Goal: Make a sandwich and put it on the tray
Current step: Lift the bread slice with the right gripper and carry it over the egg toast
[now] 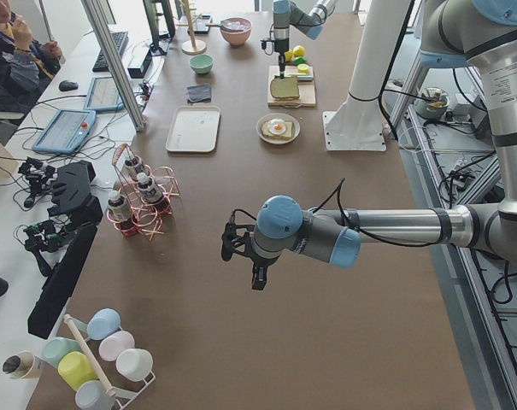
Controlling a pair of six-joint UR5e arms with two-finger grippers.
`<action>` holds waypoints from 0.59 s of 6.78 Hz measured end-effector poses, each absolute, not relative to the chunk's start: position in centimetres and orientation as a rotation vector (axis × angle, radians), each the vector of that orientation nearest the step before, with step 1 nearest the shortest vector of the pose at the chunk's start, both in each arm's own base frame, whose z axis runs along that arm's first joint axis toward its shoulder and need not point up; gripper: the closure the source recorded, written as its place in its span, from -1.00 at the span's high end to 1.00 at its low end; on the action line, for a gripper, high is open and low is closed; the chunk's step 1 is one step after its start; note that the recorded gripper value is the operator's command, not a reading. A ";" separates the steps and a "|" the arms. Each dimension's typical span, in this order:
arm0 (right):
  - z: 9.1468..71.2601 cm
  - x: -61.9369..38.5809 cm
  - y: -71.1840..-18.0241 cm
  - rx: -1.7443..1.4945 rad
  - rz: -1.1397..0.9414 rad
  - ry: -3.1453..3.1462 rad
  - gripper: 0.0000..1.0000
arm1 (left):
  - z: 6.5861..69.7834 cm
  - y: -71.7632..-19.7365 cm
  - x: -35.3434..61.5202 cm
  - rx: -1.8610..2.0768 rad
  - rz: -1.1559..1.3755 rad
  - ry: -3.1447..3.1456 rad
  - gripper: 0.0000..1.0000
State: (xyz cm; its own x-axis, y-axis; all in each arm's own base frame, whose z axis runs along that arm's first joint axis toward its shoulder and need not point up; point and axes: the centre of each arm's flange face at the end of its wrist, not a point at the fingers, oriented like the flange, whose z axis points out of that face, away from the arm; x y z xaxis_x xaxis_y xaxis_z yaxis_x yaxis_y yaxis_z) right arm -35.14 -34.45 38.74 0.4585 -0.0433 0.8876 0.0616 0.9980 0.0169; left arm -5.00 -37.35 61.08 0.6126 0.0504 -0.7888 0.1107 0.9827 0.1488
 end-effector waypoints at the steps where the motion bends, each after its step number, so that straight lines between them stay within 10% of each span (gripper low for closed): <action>1: 37.1 -35.0 -35.4 -0.016 -0.065 -1.126 -1.00 | 61.1 -37.4 -5.0 0.190 -0.035 0.912 0.94; 4: 30.1 -37.1 -37.5 -0.018 -0.021 -1.235 -1.00 | 61.0 -37.5 -5.0 0.192 -0.033 0.912 0.94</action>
